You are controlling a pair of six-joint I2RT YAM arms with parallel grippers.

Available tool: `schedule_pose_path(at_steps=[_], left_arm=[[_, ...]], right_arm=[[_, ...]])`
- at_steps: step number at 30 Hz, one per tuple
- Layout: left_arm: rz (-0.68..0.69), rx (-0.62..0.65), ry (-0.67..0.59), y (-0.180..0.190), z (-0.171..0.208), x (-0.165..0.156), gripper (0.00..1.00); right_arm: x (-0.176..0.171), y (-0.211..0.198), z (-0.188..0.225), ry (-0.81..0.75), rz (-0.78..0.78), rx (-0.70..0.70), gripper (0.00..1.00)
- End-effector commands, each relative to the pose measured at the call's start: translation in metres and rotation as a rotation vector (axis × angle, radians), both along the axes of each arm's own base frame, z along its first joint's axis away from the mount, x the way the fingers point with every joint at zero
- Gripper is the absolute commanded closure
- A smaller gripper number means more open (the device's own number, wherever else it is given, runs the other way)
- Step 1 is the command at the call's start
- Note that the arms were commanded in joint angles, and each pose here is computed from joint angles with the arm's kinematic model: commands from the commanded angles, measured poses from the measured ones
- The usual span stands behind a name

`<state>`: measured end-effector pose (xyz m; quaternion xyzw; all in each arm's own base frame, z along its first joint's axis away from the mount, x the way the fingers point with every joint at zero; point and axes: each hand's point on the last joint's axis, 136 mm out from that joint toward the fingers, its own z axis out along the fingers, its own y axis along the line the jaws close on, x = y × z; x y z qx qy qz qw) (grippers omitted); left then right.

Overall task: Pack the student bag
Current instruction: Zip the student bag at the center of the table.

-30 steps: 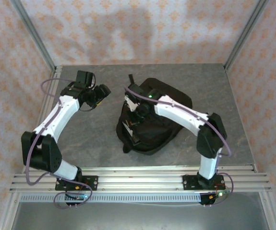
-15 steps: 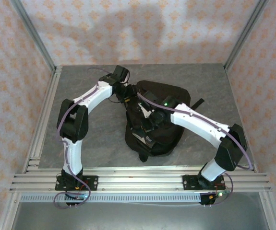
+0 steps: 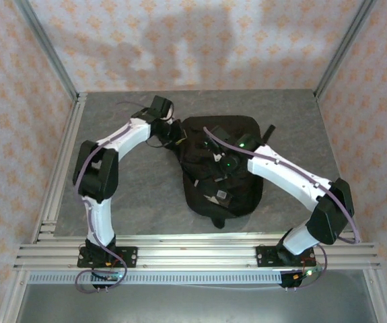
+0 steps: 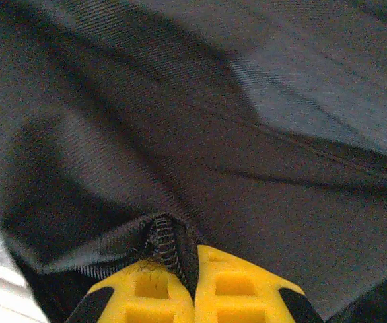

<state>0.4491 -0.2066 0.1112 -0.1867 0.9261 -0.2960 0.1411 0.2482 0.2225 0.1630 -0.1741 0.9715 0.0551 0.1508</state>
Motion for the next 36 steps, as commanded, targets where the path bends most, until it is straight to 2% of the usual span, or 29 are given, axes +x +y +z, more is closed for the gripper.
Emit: schedule_pose_path(at_steps=[1, 6, 8, 9, 11, 13, 15, 18, 21, 25, 28, 32, 36], left_arm=[[0.182, -0.011, -0.07, 0.042, 0.032, 0.001, 1.0], [0.353, -0.056, -0.081, 0.064, 0.041, -0.032, 1.0], [0.424, -0.113, -0.086, 0.067, 0.041, -0.045, 1.0], [0.449, -0.133, -0.086, 0.067, 0.041, -0.05, 1.0], [0.496, -0.173, -0.083, 0.064, 0.039, -0.06, 1.0], [0.528, -0.204, -0.078, 0.06, 0.038, -0.067, 1.0], [0.54, -0.218, -0.078, 0.056, 0.039, -0.071, 1.0], [0.534, -0.223, -0.066, 0.052, 0.044, -0.073, 1.0], [0.529, -0.216, -0.066, 0.052, 0.05, -0.075, 1.0], [0.517, -0.186, -0.072, 0.055, 0.054, -0.077, 1.0], [0.518, -0.184, -0.068, 0.056, 0.053, -0.08, 1.0], [0.513, -0.179, -0.057, 0.056, 0.05, -0.083, 1.0], [0.506, -0.171, -0.05, 0.056, 0.05, -0.085, 1.0]], right_arm=[[0.018, -0.046, 0.0, -0.091, -0.104, -0.213, 1.0], [0.042, -0.077, 0.011, -0.209, -0.225, -0.348, 1.0], [0.048, -0.081, 0.018, -0.244, -0.25, -0.342, 1.0], [0.048, -0.077, 0.02, -0.244, -0.248, -0.315, 0.96], [0.038, -0.054, 0.021, -0.193, -0.196, -0.167, 0.71], [0.017, -0.016, 0.025, -0.094, -0.101, 0.063, 0.52], [-0.008, 0.017, 0.037, 0.009, 0.0, 0.269, 0.46], [-0.025, 0.035, 0.062, -0.026, 0.101, 0.38, 0.45], [-0.024, 0.045, 0.077, -0.136, 0.21, 0.41, 0.45], [-0.018, 0.071, 0.079, -0.312, 0.451, 0.389, 0.42], [-0.002, 0.086, 0.069, -0.427, 0.582, 0.299, 0.36], [0.013, 0.105, 0.055, -0.497, 0.701, 0.221, 0.29], [0.017, 0.129, 0.051, -0.524, 0.76, 0.26, 0.27]])
